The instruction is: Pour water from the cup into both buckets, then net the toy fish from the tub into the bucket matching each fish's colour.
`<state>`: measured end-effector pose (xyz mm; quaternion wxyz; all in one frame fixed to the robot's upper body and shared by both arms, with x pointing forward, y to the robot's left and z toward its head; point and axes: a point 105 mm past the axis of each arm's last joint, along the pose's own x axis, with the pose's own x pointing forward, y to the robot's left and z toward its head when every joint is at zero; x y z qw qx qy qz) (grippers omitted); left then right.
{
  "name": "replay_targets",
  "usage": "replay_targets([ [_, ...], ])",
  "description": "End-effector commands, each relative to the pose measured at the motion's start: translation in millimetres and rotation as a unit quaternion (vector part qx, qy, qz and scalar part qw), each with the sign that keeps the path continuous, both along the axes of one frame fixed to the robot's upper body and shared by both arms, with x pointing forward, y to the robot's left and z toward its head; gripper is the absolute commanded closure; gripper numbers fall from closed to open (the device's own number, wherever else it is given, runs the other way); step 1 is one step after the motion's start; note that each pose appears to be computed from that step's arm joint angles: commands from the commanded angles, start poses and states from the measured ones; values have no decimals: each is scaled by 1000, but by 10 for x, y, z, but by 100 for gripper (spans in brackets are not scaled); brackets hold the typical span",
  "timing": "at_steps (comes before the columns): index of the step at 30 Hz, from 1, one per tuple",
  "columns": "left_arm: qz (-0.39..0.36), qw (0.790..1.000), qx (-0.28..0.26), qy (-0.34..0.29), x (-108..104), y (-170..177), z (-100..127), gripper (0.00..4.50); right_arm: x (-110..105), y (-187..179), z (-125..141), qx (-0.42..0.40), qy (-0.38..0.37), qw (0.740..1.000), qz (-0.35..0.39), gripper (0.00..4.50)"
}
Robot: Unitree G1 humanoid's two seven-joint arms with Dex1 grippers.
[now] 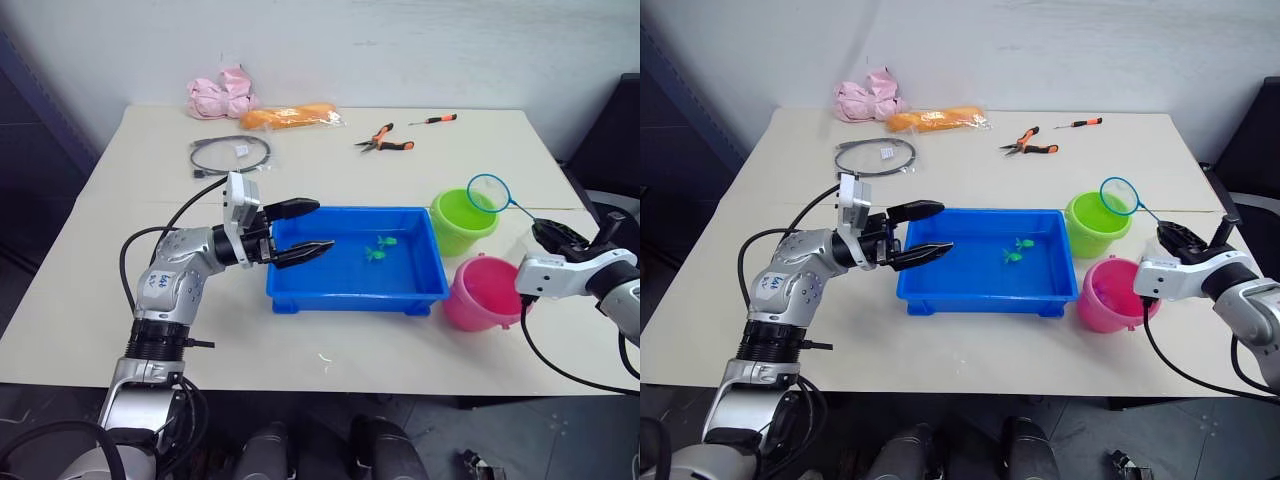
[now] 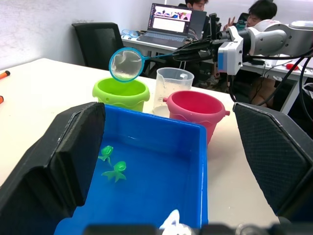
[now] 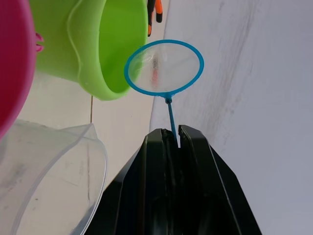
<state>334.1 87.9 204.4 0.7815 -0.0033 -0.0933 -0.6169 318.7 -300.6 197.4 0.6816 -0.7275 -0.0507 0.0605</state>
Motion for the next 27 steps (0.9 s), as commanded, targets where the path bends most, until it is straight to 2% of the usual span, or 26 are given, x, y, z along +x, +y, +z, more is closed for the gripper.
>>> replay_targets([
  [1,5,1000,2,-26,-46,53,70,3,-31,73,404,181,-48,982,24,450],
  [3,13,1000,6,-26,-34,125,62,3,-71,249,442,279,-8,957,72,450],
  [6,24,999,13,-28,-24,234,48,3,-158,504,496,413,62,900,126,450],
  [9,38,999,25,-26,-10,367,17,3,-321,901,316,492,202,833,152,450],
  [11,43,998,31,-24,-8,419,-2,3,-397,1057,208,522,256,801,141,450],
  [13,45,998,38,-23,-15,451,-26,3,-440,1156,40,553,297,772,100,450],
  [18,46,998,43,-21,-52,457,-46,3,-519,1333,-149,593,334,730,60,450],
  [20,46,998,43,-20,-66,454,-52,3,-515,1309,-204,598,336,727,37,450],
  [22,47,998,45,-18,-75,456,-58,3,-505,1255,-227,590,333,735,16,450],
  [23,47,998,47,-17,-79,461,-63,3,-482,1208,-191,577,325,749,11,450],
  [27,48,997,50,-15,-79,471,-74,3,-373,1047,-24,475,273,836,10,450],
])
